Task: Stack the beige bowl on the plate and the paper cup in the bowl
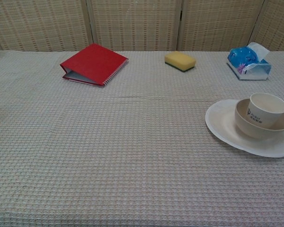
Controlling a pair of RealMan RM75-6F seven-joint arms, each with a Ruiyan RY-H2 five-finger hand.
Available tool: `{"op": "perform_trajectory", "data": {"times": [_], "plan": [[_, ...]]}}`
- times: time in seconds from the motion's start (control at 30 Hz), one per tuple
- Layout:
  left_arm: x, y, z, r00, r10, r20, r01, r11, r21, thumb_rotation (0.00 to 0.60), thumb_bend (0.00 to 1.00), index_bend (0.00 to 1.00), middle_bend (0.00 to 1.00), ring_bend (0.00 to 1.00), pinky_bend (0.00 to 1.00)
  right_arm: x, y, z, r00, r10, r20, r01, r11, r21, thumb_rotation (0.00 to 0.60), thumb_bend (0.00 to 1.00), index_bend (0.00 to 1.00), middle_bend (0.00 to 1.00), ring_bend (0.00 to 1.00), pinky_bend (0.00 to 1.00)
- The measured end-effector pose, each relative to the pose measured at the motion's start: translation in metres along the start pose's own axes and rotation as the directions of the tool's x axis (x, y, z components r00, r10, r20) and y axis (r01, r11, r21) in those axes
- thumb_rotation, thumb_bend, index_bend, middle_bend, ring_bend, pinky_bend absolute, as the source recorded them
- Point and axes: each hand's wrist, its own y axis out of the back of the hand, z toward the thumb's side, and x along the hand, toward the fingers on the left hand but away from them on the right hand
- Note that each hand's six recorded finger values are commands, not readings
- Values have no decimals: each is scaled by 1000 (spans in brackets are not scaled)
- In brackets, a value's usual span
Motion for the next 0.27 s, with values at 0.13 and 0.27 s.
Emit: {"op": "perform_trajectory", "data": {"times": [0.13, 0.27], "plan": [[0, -1, -1, 1000, -6, -5, 6, 1000, 1, 600, 276, 0, 69, 4, 285, 4, -1, 4, 1000, -11, -5, 12, 1000, 24, 600, 99, 0, 0, 0, 0], [-1, -3, -2, 1000, -12, -10, 12, 1000, 7, 600, 276, 0, 69, 4, 285, 3, -5, 8, 1000, 3, -14, -3, 1000, 17, 600, 99, 0, 0, 0, 0]]}}
